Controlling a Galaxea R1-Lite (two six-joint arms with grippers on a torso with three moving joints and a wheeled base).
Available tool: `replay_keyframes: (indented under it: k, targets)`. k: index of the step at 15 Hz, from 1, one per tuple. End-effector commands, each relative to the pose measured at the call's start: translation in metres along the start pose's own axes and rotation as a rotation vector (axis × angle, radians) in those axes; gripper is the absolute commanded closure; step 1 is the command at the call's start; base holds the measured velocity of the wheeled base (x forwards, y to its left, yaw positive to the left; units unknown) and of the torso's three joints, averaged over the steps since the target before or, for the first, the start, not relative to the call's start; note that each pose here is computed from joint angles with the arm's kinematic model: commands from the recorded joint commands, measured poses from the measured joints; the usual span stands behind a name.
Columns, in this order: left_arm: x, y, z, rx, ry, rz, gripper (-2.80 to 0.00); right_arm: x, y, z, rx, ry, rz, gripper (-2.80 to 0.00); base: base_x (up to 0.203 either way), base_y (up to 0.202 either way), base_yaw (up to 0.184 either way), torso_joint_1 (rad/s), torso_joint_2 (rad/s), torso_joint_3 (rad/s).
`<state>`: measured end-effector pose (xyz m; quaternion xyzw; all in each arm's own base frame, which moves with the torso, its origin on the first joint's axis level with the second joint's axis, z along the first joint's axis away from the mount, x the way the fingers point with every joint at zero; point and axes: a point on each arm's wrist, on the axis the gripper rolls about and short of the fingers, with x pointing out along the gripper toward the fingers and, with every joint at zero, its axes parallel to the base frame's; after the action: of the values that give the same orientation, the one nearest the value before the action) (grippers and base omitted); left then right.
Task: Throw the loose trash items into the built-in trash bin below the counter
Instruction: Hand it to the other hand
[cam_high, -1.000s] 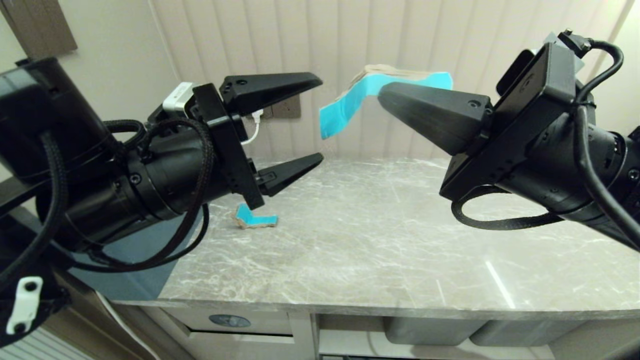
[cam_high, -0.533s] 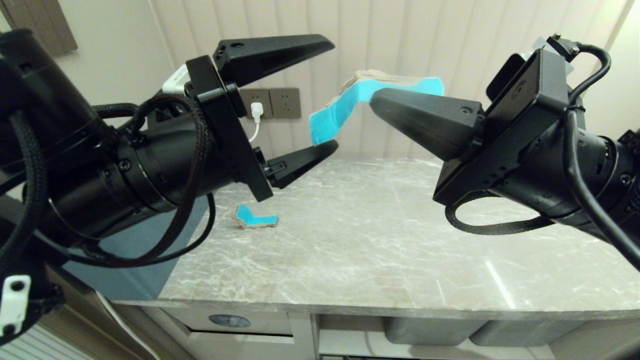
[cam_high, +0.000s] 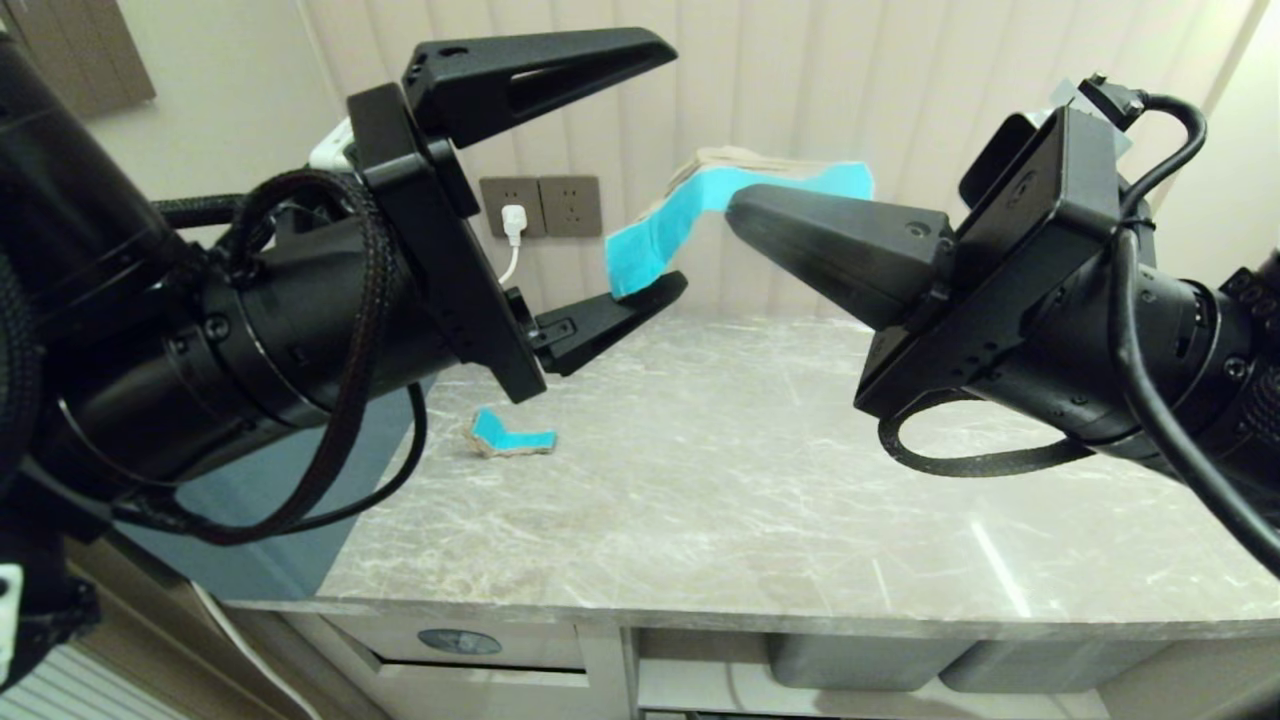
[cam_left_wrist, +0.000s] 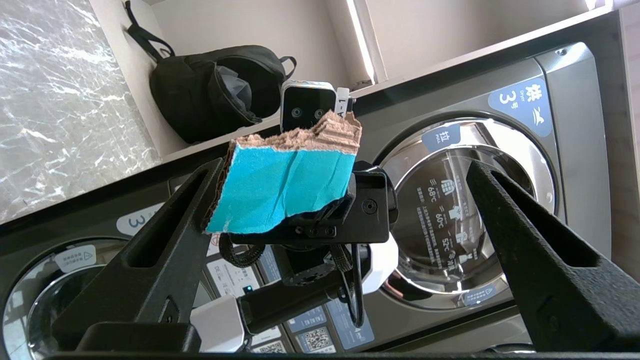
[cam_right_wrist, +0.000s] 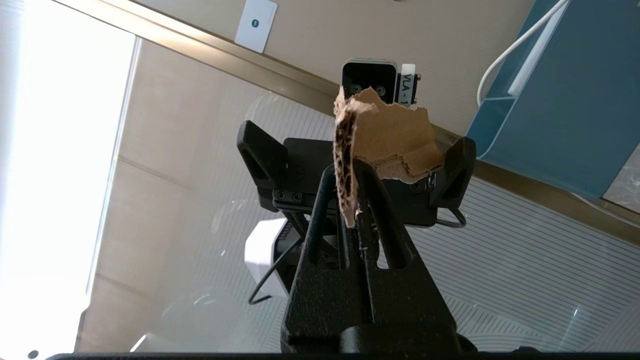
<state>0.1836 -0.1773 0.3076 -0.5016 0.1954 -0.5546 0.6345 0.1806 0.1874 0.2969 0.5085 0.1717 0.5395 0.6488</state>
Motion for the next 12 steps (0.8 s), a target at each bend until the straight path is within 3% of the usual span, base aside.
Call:
replay_keyframes:
  k: [1,12]
  targets:
    - [-0.0015,-0.004,0.0002,-0.001,-0.001,-0.014,-2.8,0.0003,-0.0001,-0.0001,0.005,0.002,0.005,0.0,0.0,0.0,0.0,0.0,0.0,0.0]
    - [-0.0009,-0.0022,0.0006,0.005,-0.006,-0.007,-2.8,-0.0012,-0.001,-0.0024,0.008,0.008,0.0,0.0,0.0,0.0,0.0,0.0,0.0,0.0]
